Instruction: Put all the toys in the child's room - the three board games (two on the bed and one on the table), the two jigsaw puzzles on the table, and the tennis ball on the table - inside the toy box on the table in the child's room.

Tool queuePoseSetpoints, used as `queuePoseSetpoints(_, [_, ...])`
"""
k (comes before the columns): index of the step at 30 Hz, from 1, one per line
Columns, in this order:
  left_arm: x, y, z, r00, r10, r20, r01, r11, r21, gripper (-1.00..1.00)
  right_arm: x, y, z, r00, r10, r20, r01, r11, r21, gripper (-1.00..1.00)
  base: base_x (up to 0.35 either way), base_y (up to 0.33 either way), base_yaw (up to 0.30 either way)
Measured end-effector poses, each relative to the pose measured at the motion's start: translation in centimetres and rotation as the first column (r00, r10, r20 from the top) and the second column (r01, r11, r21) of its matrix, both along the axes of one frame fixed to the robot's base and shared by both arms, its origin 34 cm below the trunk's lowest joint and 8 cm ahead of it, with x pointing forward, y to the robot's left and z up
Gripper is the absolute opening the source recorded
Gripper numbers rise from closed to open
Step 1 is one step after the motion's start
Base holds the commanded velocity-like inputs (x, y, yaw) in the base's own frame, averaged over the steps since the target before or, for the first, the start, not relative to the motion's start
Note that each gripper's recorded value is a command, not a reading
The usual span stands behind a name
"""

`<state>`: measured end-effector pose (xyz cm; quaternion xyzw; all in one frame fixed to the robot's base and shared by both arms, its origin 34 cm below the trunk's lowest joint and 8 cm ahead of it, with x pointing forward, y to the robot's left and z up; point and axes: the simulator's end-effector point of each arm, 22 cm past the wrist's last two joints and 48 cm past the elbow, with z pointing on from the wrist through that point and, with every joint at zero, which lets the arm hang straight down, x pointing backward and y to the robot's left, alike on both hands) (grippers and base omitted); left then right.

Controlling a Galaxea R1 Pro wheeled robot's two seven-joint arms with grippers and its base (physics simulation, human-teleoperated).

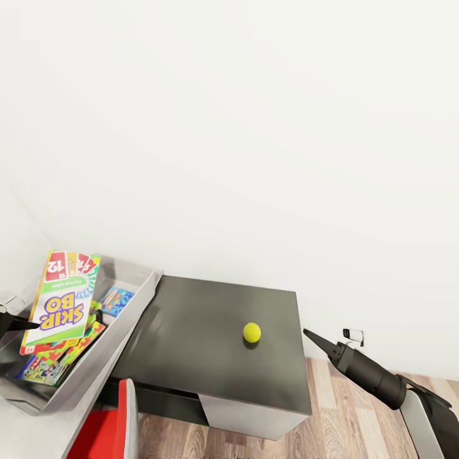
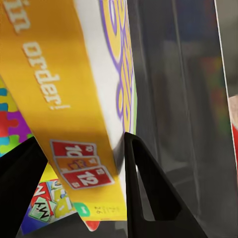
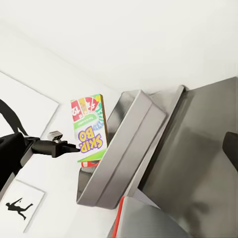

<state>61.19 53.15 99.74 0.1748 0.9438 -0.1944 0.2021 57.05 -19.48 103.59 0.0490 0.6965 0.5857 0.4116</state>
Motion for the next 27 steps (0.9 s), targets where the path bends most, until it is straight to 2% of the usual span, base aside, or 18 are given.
queuePoseSetpoints(27, [0.05, -0.06, -0.68, 1.0, -0.001, -0.011, 0.001, 1.0, -0.003, -1.0, 0.03, -0.02, -0.68, 1.0, -0.001, -0.013, 0.001, 1.0, 0.0, 1.0, 0.0, 0.0, 0.0])
